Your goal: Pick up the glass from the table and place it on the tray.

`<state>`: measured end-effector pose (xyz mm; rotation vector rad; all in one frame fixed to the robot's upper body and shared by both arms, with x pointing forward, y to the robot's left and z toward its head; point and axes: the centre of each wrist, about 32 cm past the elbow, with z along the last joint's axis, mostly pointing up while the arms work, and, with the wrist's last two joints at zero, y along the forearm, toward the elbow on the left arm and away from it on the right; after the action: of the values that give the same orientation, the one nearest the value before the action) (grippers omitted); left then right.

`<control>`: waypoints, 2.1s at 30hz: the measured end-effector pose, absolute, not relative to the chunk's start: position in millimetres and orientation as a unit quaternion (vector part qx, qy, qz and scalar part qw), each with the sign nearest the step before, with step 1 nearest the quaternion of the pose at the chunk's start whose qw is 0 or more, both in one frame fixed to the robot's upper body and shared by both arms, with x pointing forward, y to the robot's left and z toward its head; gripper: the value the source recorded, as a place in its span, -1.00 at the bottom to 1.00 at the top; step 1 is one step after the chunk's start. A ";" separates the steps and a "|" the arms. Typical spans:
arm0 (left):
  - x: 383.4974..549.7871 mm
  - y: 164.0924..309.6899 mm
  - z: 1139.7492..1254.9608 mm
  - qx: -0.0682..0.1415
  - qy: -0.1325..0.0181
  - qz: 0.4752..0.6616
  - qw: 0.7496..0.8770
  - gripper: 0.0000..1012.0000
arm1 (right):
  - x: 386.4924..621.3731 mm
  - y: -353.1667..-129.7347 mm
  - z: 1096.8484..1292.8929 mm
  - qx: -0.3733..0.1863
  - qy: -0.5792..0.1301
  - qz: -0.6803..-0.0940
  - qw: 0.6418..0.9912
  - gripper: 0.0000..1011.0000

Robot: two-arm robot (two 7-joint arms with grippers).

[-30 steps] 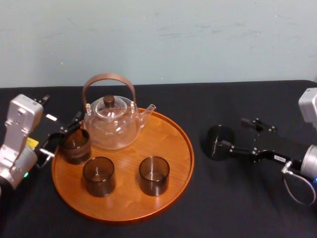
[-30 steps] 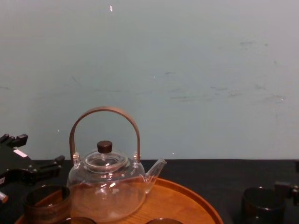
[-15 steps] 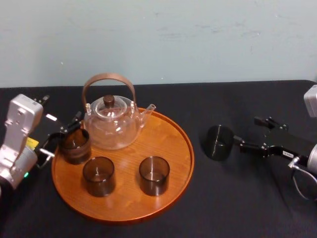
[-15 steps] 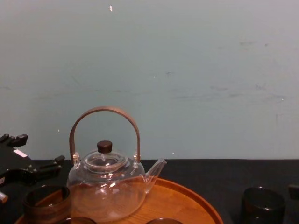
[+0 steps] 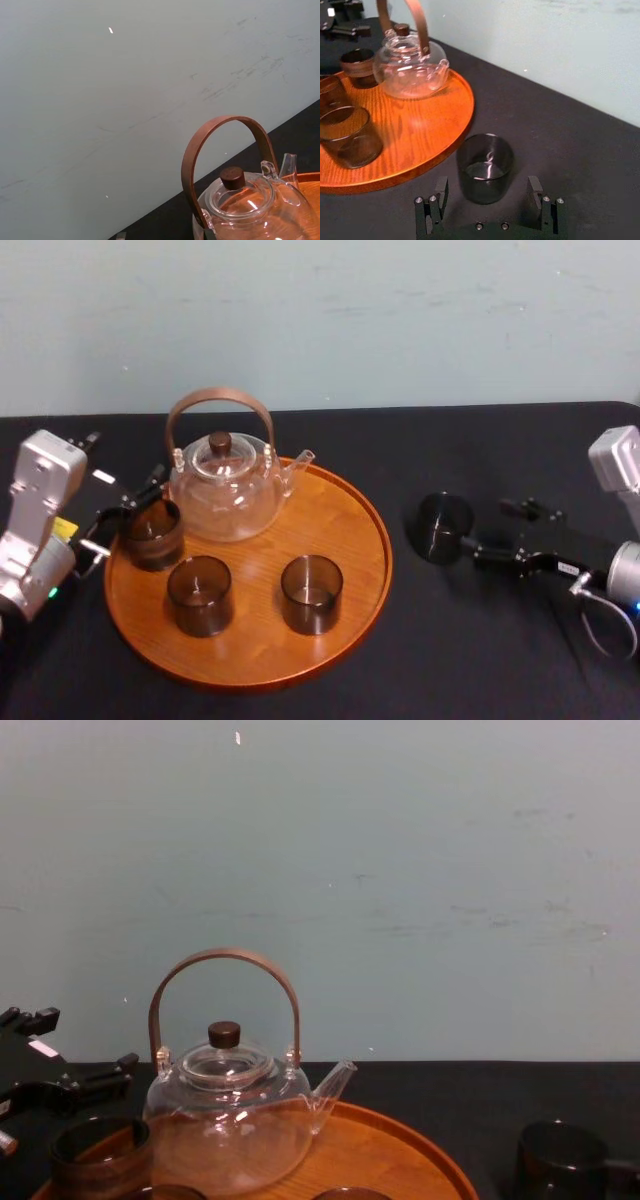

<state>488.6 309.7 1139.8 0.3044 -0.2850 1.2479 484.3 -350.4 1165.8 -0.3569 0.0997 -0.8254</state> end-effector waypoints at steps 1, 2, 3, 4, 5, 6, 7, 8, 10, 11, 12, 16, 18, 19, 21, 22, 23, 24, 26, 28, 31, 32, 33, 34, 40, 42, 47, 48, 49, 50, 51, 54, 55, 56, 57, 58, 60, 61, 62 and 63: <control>488.6 309.7 1139.8 0.141 -0.132 0.580 0.791 0.98 | 484.6 -349.1 1164.5 -0.175 0.050 -0.394 0.901 0.98; 488.6 309.7 1139.8 0.141 -0.132 0.580 0.791 0.98 | 484.7 -348.5 1164.1 -0.175 0.051 -0.392 0.902 0.98; 488.6 309.7 1139.8 0.141 -0.132 0.580 0.791 0.98 | 485.0 -347.3 1163.1 -0.177 0.053 -0.388 0.903 0.98; 488.6 309.7 1139.8 0.141 -0.132 0.580 0.791 0.98 | 485.2 -346.7 1162.8 -0.177 0.053 -0.387 0.903 0.98; 488.6 309.7 1139.8 0.141 -0.132 0.580 0.791 0.98 | 485.3 -346.0 1162.4 -0.178 0.054 -0.385 0.904 0.98; 488.6 309.7 1139.8 0.141 -0.132 0.580 0.791 0.98 | 485.7 -345.6 1162.1 -0.178 0.054 -0.384 0.904 0.98; 488.6 309.7 1139.8 0.141 -0.132 0.580 0.791 0.98 | 486.2 -344.8 1161.7 -0.179 0.055 -0.382 0.905 0.98; 488.6 309.7 1139.8 0.141 -0.132 0.580 0.791 0.98 | 486.5 -344.4 1161.4 -0.179 0.056 -0.381 0.905 0.98; 488.6 309.7 1139.8 0.141 -0.132 0.580 0.791 0.98 | 487.3 -343.8 1161.0 -0.179 0.057 -0.380 0.906 0.98; 488.6 309.7 1139.8 0.141 -0.132 0.580 0.791 0.98 | 488.1 -343.2 1160.4 -0.180 0.058 -0.380 0.905 0.98; 488.6 309.7 1139.8 0.141 -0.132 0.580 0.791 0.98 | 488.5 -342.9 1160.3 -0.180 0.058 -0.380 0.905 0.98; 488.6 309.7 1139.8 0.141 -0.132 0.580 0.791 0.98 | 491.4 -341.3 1159.1 -0.179 0.062 -0.383 0.904 0.98; 488.6 309.7 1139.8 0.141 -0.132 0.580 0.791 0.98 | 492.5 -340.2 1158.6 -0.179 0.063 -0.383 0.904 0.98; 488.6 309.7 1139.8 0.141 -0.132 0.580 0.791 0.98 | 493.0 -339.7 1158.4 -0.179 0.063 -0.383 0.904 0.98; 488.6 309.6 1139.8 0.141 -0.132 0.580 0.791 0.98 | 494.3 -338.1 1157.9 -0.179 0.065 -0.383 0.904 0.98; 488.6 309.7 1139.8 0.141 -0.132 0.580 0.791 0.98 | 494.8 -337.6 1157.7 -0.179 0.065 -0.382 0.904 0.98; 488.6 309.6 1139.8 0.141 -0.132 0.580 0.791 0.98 | 495.5 -336.4 1157.2 -0.180 0.066 -0.382 0.904 0.98; 488.6 309.7 1139.8 0.142 -0.132 0.580 0.791 0.98 | 496.0 -335.9 1157.1 -0.180 0.066 -0.381 0.904 0.98; 488.6 309.7 1139.8 0.141 -0.132 0.580 0.791 0.98 | 496.8 -335.0 1156.6 -0.181 0.067 -0.381 0.904 0.98; 488.6 309.7 1139.8 0.141 -0.132 0.580 0.791 0.98 | 498.2 -333.9 1156.1 -0.182 0.068 -0.381 0.904 0.98; 488.6 309.7 1139.8 0.141 -0.132 0.580 0.791 0.98 | 500.3 -332.0 1155.6 -0.183 0.069 -0.382 0.903 0.98; 488.6 309.7 1139.8 0.141 -0.132 0.580 0.791 0.98 | 500.8 -331.7 1155.5 -0.183 0.069 -0.382 0.903 0.98; 488.6 309.7 1139.8 0.141 -0.132 0.580 0.791 0.98 | 501.3 -331.4 1155.4 -0.183 0.069 -0.383 0.903 0.98; 488.6 309.6 1139.8 0.141 -0.132 0.580 0.791 0.98 | 501.8 -331.2 1155.4 -0.183 0.070 -0.383 0.903 0.98; 488.6 309.7 1139.8 0.141 -0.132 0.580 0.791 0.98 | 507.6 -329.4 1154.9 -0.184 0.071 -0.389 0.900 0.98; 488.6 309.7 1139.8 0.141 -0.132 0.580 0.791 0.98 | 509.9 -328.9 1155.0 -0.185 0.071 -0.390 0.899 0.98; 488.6 309.7 1139.8 0.141 -0.132 0.580 0.791 0.98 | 514.3 -327.4 1155.2 -0.184 0.070 -0.392 0.899 0.98; 488.6 309.7 1139.8 0.141 -0.133 0.580 0.791 0.98 | 515.0 -327.1 1155.1 -0.184 0.070 -0.392 0.898 0.98; 488.6 309.7 1139.8 0.141 -0.133 0.580 0.791 0.98 | 516.4 -326.3 1155.2 -0.184 0.069 -0.392 0.898 0.98; 488.6 309.7 1139.8 0.141 -0.132 0.580 0.791 0.98 | 516.9 -326.0 1155.2 -0.184 0.069 -0.392 0.899 0.98; 488.6 309.6 1139.8 0.141 -0.132 0.580 0.791 0.98 | 517.8 -325.4 1155.1 -0.184 0.069 -0.392 0.899 0.98; 488.6 309.7 1139.8 0.141 -0.132 0.580 0.791 0.98 | 520.6 -323.6 1155.0 -0.185 0.068 -0.391 0.899 0.98; 488.6 309.7 1139.8 0.141 -0.132 0.580 0.791 0.98 | 521.3 -323.1 1155.0 -0.185 0.068 -0.390 0.899 0.98; 488.6 309.7 1139.8 0.141 -0.132 0.580 0.791 0.98 | 521.8 -322.8 1155.1 -0.185 0.068 -0.390 0.900 0.98; 488.6 309.7 1139.8 0.142 -0.132 0.580 0.791 0.98 | 522.3 -322.4 1155.1 -0.186 0.068 -0.389 0.900 0.98; 488.6 309.7 1139.8 0.141 -0.132 0.580 0.791 0.98 | 523.1 -321.6 1155.2 -0.186 0.068 -0.388 0.900 0.98; 488.6 309.7 1139.8 0.141 -0.132 0.580 0.791 0.98 | 524.3 -320.8 1155.2 -0.186 0.067 -0.388 0.900 0.98; 488.6 309.7 1139.8 0.141 -0.132 0.580 0.791 0.98 | 524.7 -320.5 1155.2 -0.187 0.067 -0.388 0.900 0.98; 488.6 309.6 1139.8 0.141 -0.132 0.580 0.791 0.98 | 525.1 -320.1 1155.1 -0.187 0.067 -0.387 0.900 0.98; 488.6 309.6 1139.8 0.141 -0.132 0.580 0.791 0.98 | 525.4 -319.8 1155.0 -0.187 0.067 -0.387 0.900 0.98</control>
<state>488.6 309.6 1139.8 0.3044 -0.2851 1.2478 525.4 -319.8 1155.0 -0.3871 0.1390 -0.8014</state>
